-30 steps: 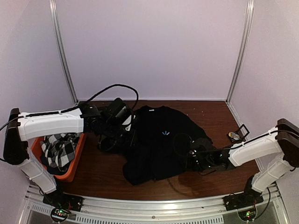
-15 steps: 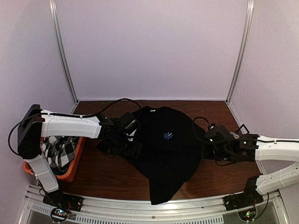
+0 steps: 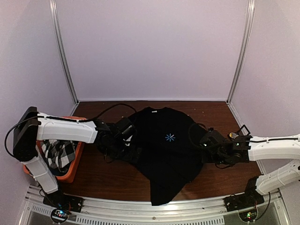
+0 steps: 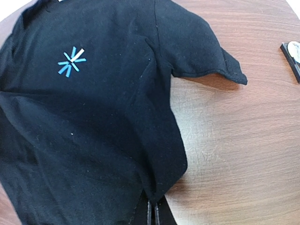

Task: Pin the brooch onto the clothing
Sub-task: Smooth out the flattened clothing at the center of the board.

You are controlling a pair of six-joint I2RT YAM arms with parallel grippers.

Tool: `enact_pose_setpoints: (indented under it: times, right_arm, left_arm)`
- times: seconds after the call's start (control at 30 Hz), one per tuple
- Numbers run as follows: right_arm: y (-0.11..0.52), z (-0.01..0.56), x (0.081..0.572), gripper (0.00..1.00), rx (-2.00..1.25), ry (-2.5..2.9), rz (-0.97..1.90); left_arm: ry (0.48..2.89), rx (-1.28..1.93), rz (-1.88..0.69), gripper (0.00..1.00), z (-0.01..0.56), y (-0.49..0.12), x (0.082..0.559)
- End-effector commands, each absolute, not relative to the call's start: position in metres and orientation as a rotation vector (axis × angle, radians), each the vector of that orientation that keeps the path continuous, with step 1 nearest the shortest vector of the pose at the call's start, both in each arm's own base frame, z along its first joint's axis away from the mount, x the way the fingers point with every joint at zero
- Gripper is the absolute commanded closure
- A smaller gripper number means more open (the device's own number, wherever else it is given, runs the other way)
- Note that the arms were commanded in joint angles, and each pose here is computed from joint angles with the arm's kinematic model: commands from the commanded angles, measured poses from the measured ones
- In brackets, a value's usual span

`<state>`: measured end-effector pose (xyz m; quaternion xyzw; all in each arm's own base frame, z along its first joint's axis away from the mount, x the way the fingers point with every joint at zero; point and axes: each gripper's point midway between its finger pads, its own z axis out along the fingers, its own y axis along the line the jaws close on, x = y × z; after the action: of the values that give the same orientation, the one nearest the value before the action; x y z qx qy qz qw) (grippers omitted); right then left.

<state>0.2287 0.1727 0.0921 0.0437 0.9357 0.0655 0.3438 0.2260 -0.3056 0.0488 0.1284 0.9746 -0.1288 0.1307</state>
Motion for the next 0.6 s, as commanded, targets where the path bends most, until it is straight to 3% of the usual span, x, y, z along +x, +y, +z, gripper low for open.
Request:
enact_pose_setpoints:
  times: [0.0, 0.27, 0.57]
  right_arm:
    - [0.180, 0.098, 0.242, 1.00, 0.107, 2.392, 0.161]
    - [0.185, 0.107, 0.251, 1.00, 0.090, 2.375, 0.162]
    - [0.175, 0.114, 0.251, 1.00, 0.127, 2.349, 0.178]
  left_arm:
    - [2.768, 0.344, -0.542, 0.02, 0.082, -0.324, 0.217]
    - [2.859, 0.373, -0.569, 0.03, 0.058, -0.337, 0.204]
    - [2.922, 0.381, -0.593, 0.15, 0.034, -0.346, 0.198]
